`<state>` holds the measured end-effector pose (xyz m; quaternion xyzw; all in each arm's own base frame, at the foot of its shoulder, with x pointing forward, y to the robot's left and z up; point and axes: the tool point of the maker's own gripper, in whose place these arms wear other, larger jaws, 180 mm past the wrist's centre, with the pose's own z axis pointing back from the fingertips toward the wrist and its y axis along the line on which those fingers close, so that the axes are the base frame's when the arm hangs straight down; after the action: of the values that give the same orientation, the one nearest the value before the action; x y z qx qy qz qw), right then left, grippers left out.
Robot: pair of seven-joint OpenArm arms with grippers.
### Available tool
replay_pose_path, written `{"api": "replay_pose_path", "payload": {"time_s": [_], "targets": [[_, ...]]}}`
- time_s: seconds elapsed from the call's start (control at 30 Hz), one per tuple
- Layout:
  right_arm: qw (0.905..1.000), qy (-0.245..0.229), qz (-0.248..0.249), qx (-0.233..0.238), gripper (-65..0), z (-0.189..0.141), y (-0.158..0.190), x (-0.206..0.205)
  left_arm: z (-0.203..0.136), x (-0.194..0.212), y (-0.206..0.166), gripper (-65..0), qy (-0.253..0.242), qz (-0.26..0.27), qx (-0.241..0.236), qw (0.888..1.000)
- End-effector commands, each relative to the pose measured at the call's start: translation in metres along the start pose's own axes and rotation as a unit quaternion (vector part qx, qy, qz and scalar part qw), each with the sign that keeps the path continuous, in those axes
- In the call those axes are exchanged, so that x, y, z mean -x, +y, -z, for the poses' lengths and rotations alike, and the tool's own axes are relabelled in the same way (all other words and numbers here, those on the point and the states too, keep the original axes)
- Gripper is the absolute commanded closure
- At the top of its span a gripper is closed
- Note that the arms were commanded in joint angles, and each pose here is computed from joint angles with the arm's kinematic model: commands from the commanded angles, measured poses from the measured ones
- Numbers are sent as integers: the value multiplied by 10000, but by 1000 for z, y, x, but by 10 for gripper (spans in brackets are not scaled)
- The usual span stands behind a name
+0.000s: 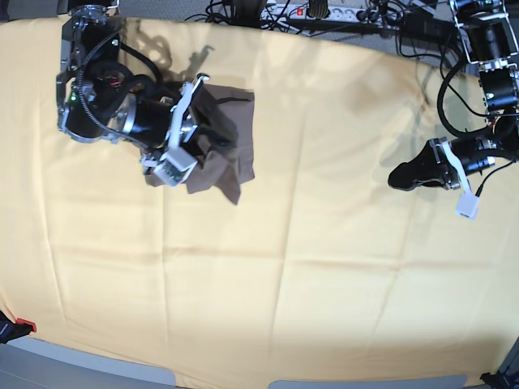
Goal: Fold the T-shirt properly
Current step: 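Lift the strip end with the right gripper and fold it over the shirt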
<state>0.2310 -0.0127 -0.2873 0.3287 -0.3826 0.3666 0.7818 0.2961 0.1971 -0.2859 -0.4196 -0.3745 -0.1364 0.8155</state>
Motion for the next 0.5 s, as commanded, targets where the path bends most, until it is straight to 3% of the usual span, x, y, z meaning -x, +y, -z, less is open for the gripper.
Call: {"api": "replay_pose_path", "payload": {"time_s": [0.0, 0.13, 0.17, 0.3, 0.47], "targets": [[9997, -204, -154, -29, -5, 0, 2, -13, -6, -19, -4, 0, -211, 196, 29, 9996], [9995, -84, -280, -74, -374, 6, 6, -10, -6, -19, -4, 0, -211, 196, 29, 9996], [9995, -52, -305, -93, -422, 7, 7, -10, -6, -19, -4, 0, -213, 198, 30, 9996], [9984, -161, -491, -242, -428, 4, 12, -27, -6, -19, -4, 0, -213, 200, 29, 9996], [9920, -560, -1125, -100, -426, -14, 26, -60, -6, -19, -4, 0, -213, 199, 30, 9996]]}}
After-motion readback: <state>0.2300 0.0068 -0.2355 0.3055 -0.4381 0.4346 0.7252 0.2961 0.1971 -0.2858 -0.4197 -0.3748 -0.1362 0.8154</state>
